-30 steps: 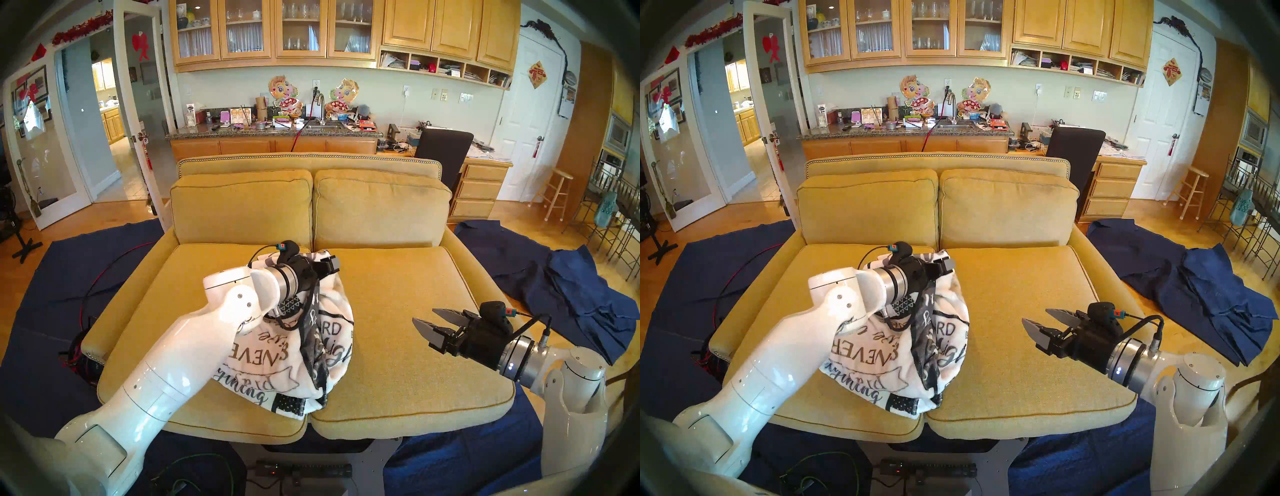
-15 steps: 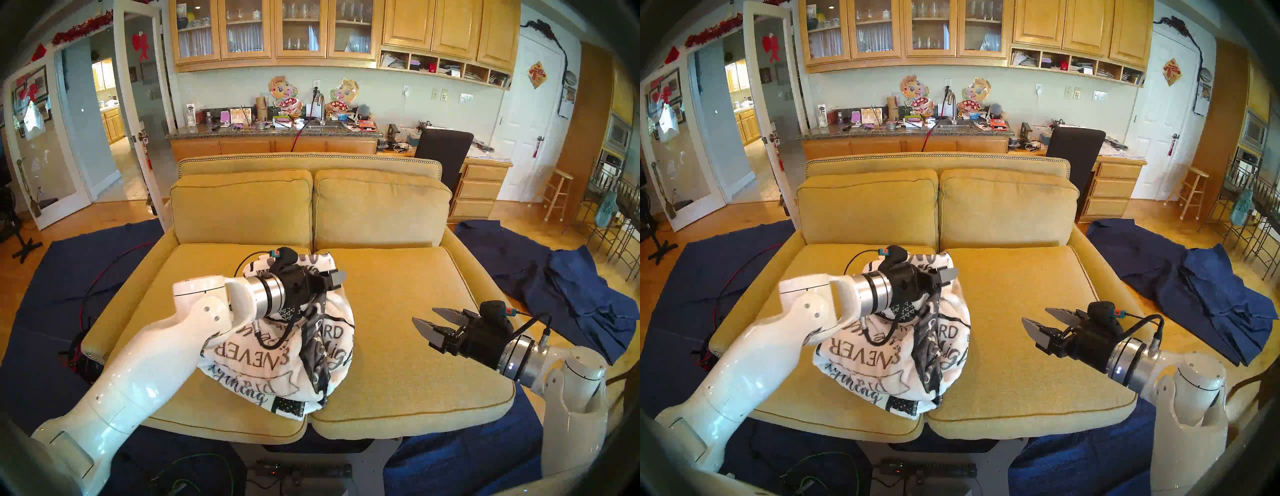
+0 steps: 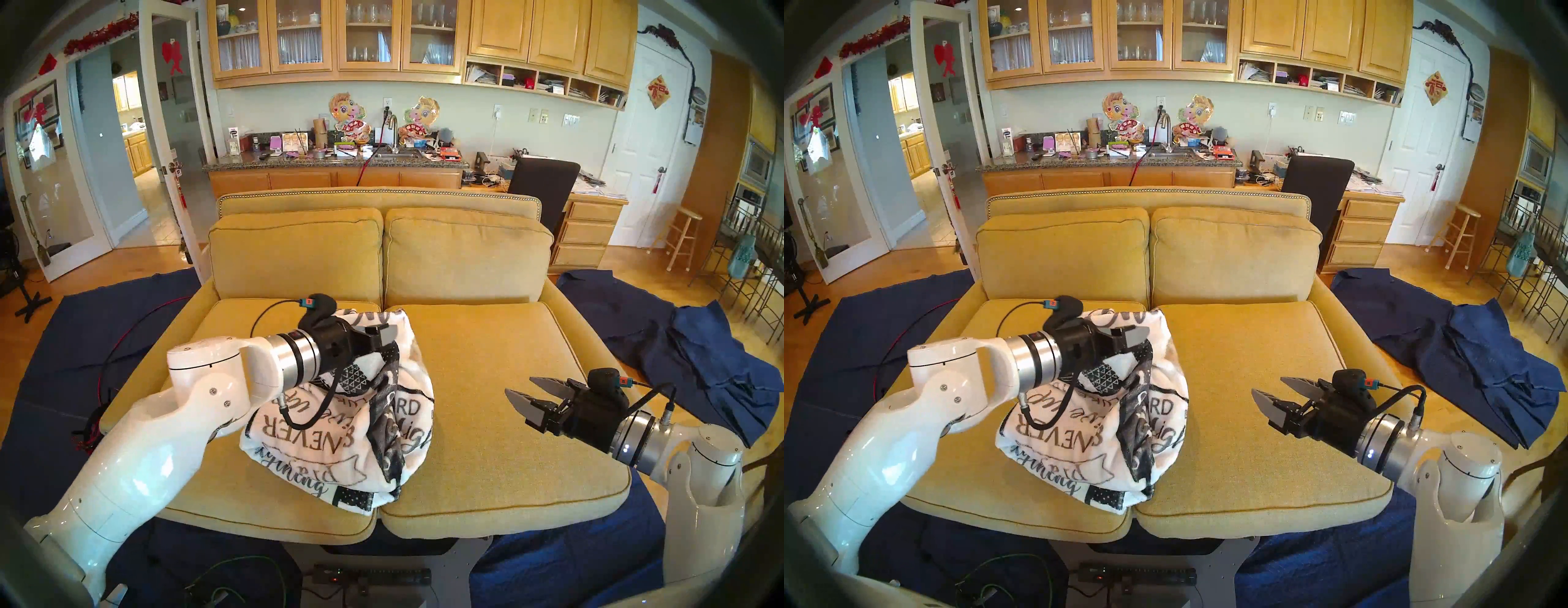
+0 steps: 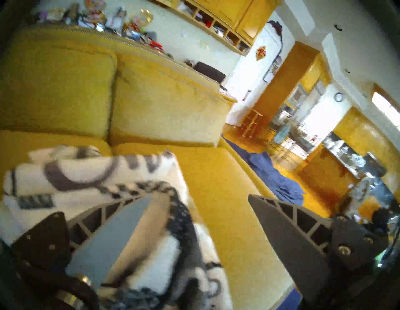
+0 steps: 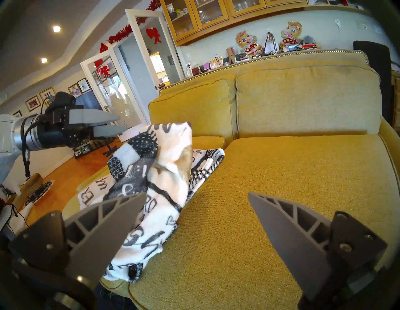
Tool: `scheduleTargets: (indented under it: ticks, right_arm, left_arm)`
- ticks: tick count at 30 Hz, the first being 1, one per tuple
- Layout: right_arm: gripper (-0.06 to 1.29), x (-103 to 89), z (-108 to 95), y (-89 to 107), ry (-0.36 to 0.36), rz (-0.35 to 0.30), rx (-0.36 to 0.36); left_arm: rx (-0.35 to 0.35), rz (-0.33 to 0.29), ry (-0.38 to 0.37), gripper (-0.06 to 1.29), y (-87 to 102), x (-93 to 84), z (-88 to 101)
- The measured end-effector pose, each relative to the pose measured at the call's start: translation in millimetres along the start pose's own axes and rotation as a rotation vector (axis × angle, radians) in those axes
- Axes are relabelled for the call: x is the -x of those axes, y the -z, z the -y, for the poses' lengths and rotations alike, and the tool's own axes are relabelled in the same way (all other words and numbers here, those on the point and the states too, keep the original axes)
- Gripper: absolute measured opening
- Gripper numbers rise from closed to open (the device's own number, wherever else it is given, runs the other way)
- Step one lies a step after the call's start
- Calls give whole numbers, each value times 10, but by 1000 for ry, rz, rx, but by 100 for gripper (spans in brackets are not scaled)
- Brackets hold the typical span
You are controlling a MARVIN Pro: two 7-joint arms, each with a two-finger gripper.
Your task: Fold the blanket in half twice
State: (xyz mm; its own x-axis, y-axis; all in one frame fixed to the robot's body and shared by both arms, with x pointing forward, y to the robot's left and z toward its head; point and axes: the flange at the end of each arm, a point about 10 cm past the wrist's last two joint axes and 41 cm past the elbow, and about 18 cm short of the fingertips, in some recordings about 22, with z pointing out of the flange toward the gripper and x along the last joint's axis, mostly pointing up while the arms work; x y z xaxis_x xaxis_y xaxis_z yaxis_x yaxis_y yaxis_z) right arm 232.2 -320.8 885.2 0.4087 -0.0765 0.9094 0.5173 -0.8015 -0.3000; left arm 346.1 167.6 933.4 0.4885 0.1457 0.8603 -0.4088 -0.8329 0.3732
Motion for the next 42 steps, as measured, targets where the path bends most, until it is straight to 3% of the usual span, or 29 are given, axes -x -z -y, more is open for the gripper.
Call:
scheduleTargets:
  ticks: [6,15,26,32,42]
  right_arm:
    - [122,-1,1,0,0,0,0]
    - [122,-2,1,0,0,-1,0]
    - [122,-2,1,0,0,-1,0]
    - [122,-2,1,0,0,-1,-1]
    - [122,-3,2,1,0,-2,0]
  left_arm:
    - [-113,-9,-52,121,147,-46,-13]
    - [-208,130,-98,121,465,27,-59]
    - [-252,305,-72,121,774,108,51]
    - [-256,397,-18,121,919,181,142]
    - [-226,462,21,121,896,335,73]
